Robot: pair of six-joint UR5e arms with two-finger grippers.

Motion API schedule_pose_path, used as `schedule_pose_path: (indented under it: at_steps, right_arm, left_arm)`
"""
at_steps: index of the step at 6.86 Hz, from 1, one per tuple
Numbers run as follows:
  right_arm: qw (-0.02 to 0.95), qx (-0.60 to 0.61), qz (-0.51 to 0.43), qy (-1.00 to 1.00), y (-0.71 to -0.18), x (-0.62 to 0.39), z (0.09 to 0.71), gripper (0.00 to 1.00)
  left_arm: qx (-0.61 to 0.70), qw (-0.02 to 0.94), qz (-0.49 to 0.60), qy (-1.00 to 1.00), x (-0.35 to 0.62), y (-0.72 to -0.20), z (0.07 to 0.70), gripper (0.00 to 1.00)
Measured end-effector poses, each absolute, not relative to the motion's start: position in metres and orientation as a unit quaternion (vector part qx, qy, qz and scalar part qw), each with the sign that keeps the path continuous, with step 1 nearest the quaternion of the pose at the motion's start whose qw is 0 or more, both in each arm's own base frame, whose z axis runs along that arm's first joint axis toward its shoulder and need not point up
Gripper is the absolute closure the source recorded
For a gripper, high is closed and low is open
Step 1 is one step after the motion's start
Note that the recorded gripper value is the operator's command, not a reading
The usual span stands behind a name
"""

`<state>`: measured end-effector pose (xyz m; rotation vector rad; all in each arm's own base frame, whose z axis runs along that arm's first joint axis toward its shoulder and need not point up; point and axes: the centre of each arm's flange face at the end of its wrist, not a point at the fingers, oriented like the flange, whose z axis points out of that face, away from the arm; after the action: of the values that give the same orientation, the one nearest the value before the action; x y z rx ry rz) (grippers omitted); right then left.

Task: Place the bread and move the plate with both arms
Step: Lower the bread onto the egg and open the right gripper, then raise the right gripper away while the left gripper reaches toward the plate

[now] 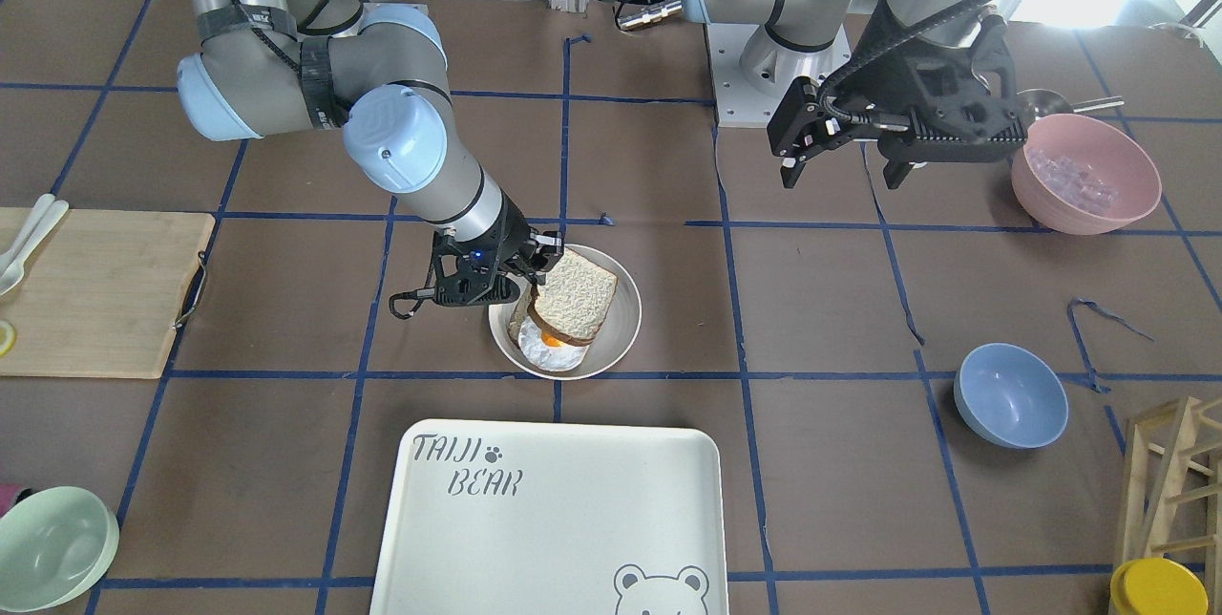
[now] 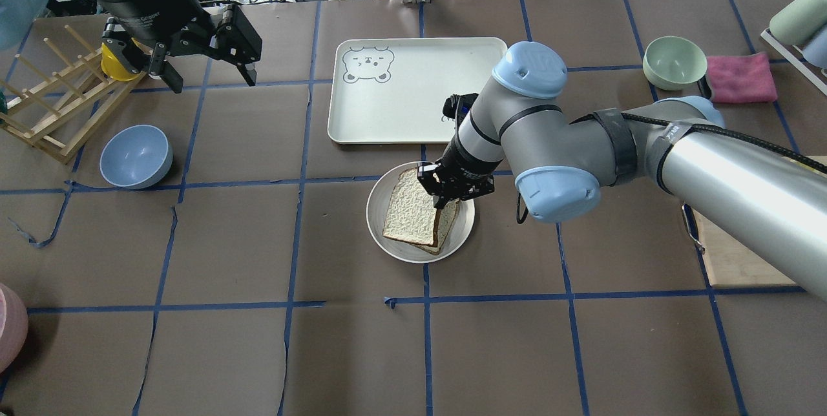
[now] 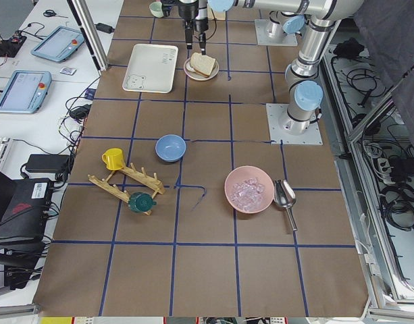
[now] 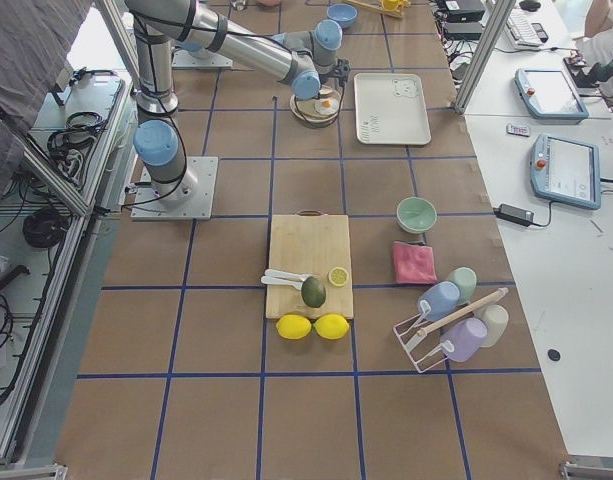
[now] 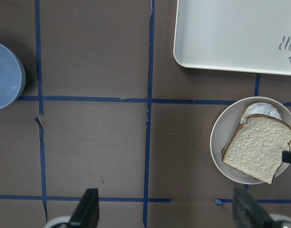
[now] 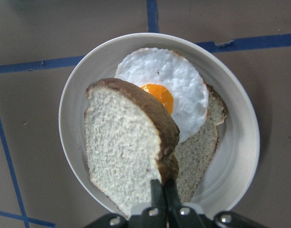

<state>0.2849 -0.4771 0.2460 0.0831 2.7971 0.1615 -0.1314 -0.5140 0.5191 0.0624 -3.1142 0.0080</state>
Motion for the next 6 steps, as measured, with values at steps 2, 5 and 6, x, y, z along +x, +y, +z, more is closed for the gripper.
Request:
schedule_pose_path:
  at_steps: [2,5,6]
  right_arm:
    - [0.164,0.033,0.06,0.984,-0.477,0.284,0.242,0.43]
    - [0.135,0.031,0.031,0.99,-0.493,0.27,0.256,0.18]
    - [0.128,0.032,0.01,0.991,-0.515,0.258,0.283,0.22]
  left_arm:
    - [0.02,0.015,0.006,-1.0,-0.13,-0.515,0.521,0.0]
    - [0.021,0.016,0.013,-1.0,-0.127,-0.516,0.522,0.0]
    - [0.021,0.019,0.014,-1.0,-0.127,-0.516,0.523,0.0]
